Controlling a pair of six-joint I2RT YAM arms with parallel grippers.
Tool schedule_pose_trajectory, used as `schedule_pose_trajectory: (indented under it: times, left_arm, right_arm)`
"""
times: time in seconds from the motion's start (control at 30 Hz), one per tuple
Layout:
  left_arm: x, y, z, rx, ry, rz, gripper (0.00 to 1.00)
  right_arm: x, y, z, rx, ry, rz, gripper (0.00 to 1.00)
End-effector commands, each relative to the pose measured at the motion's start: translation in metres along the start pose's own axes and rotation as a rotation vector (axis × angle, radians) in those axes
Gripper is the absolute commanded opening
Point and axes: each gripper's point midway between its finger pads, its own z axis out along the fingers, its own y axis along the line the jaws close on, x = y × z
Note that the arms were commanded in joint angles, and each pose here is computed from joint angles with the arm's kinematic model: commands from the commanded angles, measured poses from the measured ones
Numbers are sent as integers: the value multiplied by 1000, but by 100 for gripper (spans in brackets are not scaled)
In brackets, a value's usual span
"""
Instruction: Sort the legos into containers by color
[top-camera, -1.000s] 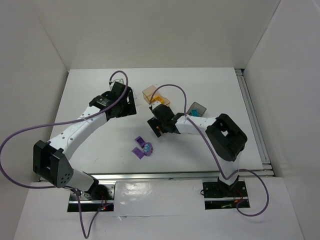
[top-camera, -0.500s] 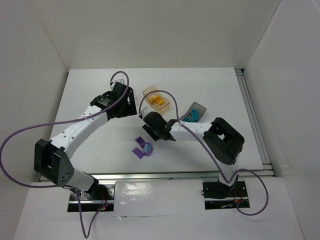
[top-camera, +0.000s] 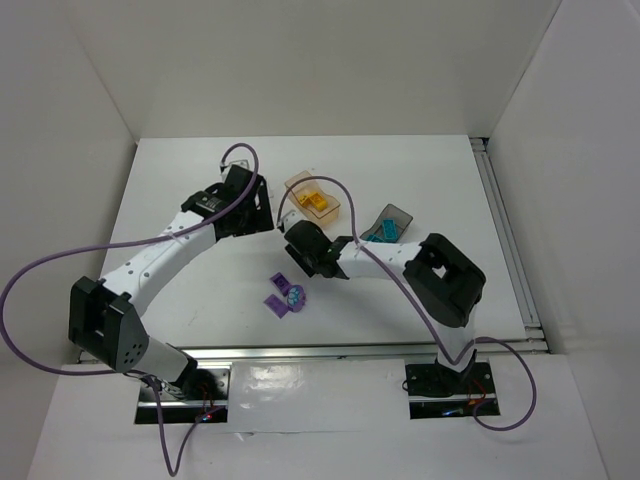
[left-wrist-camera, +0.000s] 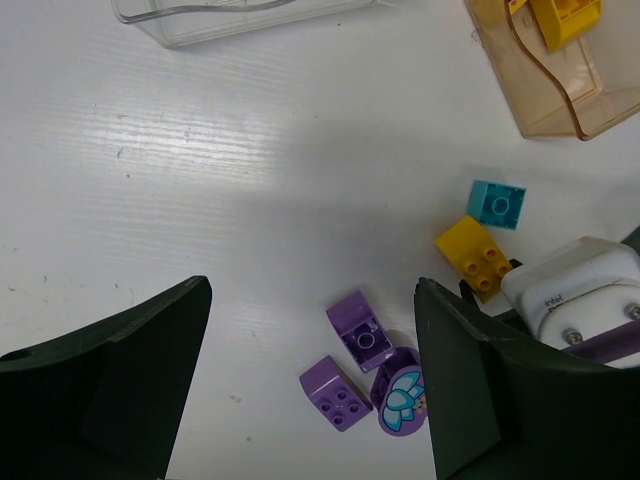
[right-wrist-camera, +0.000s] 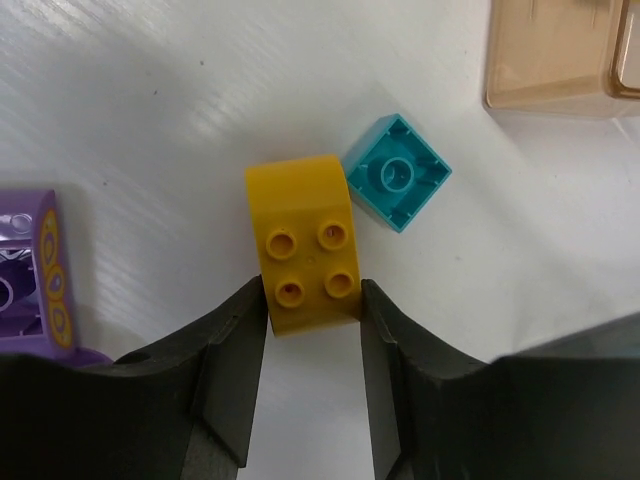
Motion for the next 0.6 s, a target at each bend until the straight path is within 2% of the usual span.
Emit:
schedule_pose_trajectory:
  times: [0.0,0.2,0.3,0.5,0.53,0.57]
  left_arm:
    - [-6,6,-5,6,-22,-49,90]
    - [-21,31,-6,-52,-63,-178,89]
    - [-24,42,-10,-57,-65,-218,89]
    - [-20,39,-14,1,-34,-216,90]
    - [-21,41,-13,3,-31,-223,90]
    - [-20,38,-14,16,-23,-222,90]
  right_arm:
    - [-36,-8,-22,16,-92,57,23]
    - [-74,-50,-73,99,-200,181,23]
    - [-95,-75,-79,123,-245,255,24]
    - [-116,-123,-43,189,-221,352,26]
    - [-134,-129,-42,186,-253,368,26]
    - [-127,-129,-22,193,-212,363,26]
